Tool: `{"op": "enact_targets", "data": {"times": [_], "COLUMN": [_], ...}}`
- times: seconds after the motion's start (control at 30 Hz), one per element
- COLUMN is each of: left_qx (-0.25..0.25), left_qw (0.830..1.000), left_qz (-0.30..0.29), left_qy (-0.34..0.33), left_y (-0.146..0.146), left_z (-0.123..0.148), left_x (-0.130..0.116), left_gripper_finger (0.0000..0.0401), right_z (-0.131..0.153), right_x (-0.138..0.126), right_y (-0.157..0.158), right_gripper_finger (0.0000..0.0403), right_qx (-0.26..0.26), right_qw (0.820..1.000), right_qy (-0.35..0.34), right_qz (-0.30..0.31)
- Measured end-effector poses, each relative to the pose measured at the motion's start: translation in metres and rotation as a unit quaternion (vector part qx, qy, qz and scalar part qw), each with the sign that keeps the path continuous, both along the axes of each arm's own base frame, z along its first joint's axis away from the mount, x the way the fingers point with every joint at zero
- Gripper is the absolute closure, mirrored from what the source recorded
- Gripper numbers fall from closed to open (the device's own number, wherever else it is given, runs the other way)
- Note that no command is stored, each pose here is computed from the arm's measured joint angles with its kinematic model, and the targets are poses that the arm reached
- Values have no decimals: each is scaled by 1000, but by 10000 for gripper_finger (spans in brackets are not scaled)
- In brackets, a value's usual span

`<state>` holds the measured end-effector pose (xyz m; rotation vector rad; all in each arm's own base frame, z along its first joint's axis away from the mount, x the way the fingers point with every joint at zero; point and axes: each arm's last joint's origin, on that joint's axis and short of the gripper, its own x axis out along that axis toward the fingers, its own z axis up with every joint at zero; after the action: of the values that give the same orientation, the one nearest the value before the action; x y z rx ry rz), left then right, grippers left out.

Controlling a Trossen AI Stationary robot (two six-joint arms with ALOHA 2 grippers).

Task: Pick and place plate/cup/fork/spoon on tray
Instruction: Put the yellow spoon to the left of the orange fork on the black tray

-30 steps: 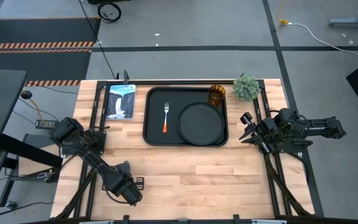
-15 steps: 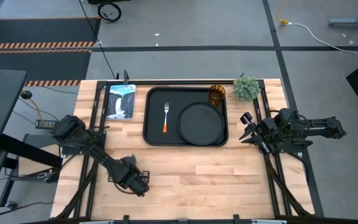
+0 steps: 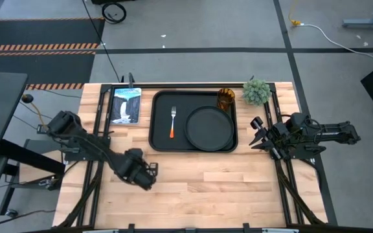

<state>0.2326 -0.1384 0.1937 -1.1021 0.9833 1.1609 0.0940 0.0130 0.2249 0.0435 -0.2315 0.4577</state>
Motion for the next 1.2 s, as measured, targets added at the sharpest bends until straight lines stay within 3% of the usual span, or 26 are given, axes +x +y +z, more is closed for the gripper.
{"op": "enact_targets", "data": {"times": [0.23, 0.47, 0.63, 0.77, 1.0, 1.2], "left_qx": [24, 34, -18, -51, -50, -39], "left_qw": [1000, 999, 997, 996, 990, 987], "left_qz": [-18, -14, 20, 49, 127, 142], "left_qy": [-3, 27, 66, 45, 35, 57], "left_y": [29, 37, 31, 24, 23, 23], "left_z": [6, -9, -27, -29, -31, -48], "left_x": [13, 22, 27, 31, 31, 36], "left_gripper_finger": [379, 368, 327, 275, 178, 161], "right_z": [0, -1, -1, 0, 0, 0], "right_x": [0, 0, 0, 0, 0, -1], "right_y": [0, 0, 0, 0, 1, 1], "right_gripper_finger": [339, 339, 339, 339, 339, 339], "right_qx": [0, 1, 1, 1, 0, -2], "right_qw": [1000, 1000, 1000, 1000, 1000, 1000], "right_qy": [0, 5, 5, 1, 0, 2], "right_qz": [0, 0, 1, 1, 13, 26]}}
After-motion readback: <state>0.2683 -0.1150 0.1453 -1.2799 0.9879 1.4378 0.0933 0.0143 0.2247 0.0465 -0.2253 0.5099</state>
